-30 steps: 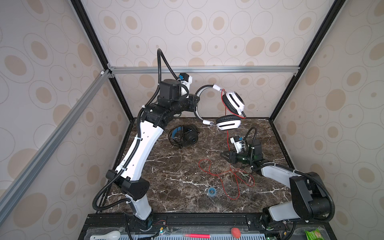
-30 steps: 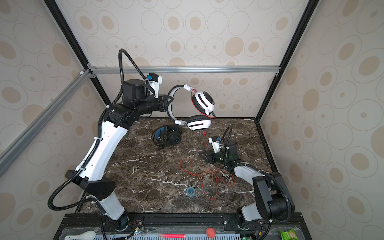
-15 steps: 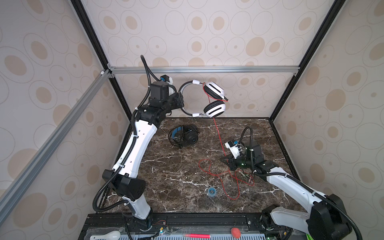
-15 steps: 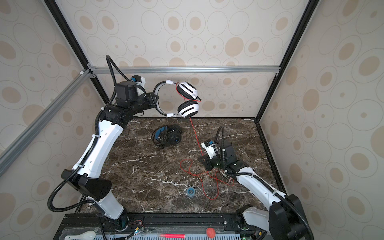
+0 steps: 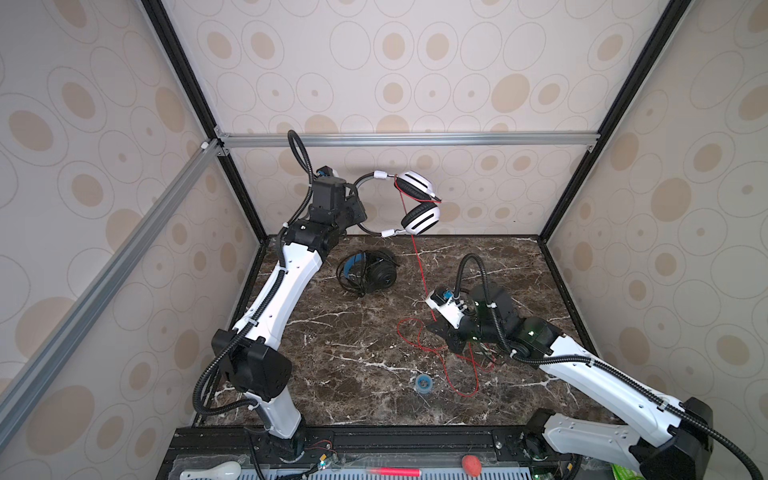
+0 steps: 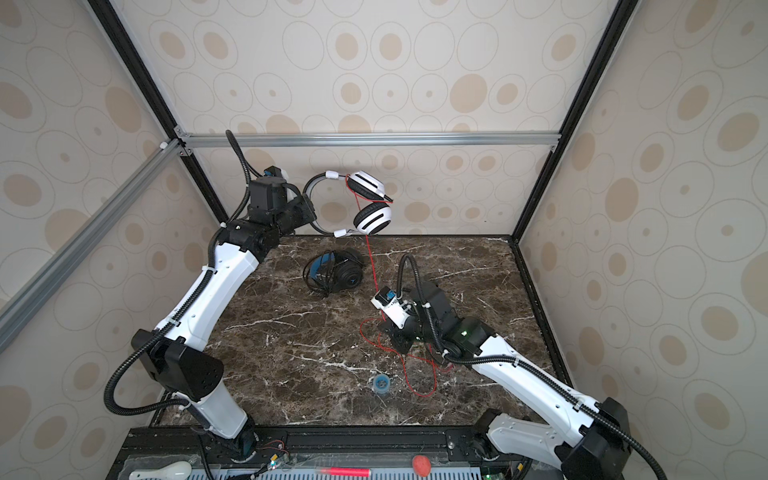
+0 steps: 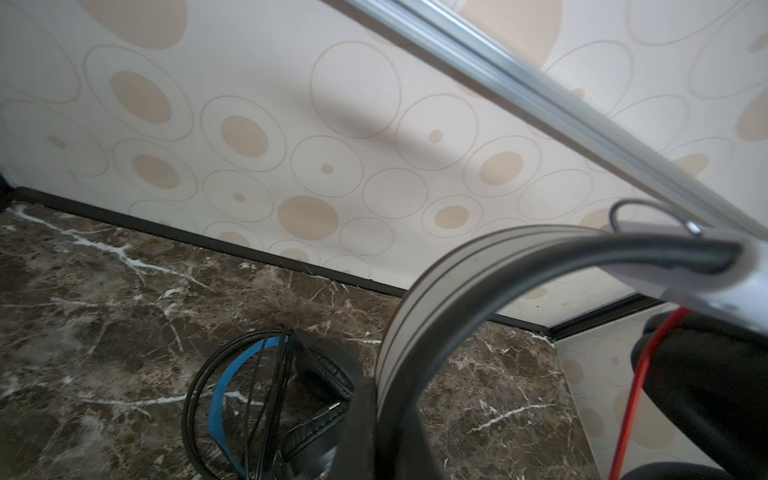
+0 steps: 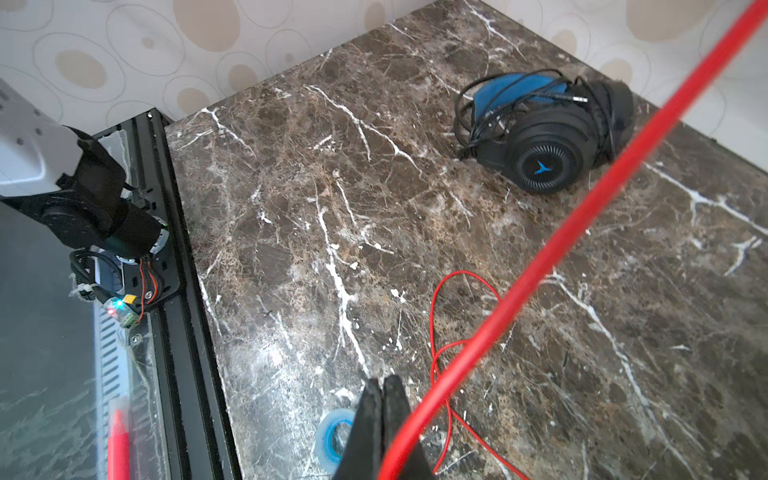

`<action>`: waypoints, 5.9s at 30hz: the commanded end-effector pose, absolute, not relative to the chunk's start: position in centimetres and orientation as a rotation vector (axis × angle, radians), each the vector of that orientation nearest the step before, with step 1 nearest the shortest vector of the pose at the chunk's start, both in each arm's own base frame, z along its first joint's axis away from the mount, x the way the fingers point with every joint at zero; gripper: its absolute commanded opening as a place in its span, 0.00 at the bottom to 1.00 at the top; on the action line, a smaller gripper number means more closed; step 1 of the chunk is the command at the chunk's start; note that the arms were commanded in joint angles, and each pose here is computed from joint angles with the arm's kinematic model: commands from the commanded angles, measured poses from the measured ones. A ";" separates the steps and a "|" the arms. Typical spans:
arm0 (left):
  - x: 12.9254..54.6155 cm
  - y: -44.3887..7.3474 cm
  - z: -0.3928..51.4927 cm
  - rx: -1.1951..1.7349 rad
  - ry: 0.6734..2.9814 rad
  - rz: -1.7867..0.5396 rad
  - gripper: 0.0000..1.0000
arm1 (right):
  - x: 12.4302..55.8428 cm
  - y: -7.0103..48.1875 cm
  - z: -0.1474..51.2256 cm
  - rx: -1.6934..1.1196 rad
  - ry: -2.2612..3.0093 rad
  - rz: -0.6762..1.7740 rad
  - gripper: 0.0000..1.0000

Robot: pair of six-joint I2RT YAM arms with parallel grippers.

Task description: Wrap the headphones

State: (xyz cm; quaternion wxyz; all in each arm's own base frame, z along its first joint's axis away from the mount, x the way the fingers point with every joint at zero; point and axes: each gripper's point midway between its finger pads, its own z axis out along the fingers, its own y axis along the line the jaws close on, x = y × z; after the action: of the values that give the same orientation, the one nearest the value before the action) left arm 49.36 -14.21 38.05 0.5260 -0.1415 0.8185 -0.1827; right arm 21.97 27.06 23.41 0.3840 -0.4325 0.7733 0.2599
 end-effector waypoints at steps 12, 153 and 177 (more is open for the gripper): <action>47.1 -15.6 34.9 -0.193 1.990 -0.133 0.00 | 22.7 29.1 29.6 -1.277 1.861 0.563 0.00; 49.0 -20.1 54.0 -0.230 1.446 -0.710 0.00 | 29.2 22.0 18.7 -0.664 2.086 0.763 0.00; 54.9 -22.7 33.7 0.036 1.839 -0.118 0.00 | 23.8 23.9 30.3 -1.146 1.894 0.523 0.00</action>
State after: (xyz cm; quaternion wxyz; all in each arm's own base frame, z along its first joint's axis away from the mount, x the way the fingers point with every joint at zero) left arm 55.85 -22.08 29.10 0.5561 -0.0118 0.8290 -0.0584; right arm 23.95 24.48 29.63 0.4231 -0.4260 0.7622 0.2420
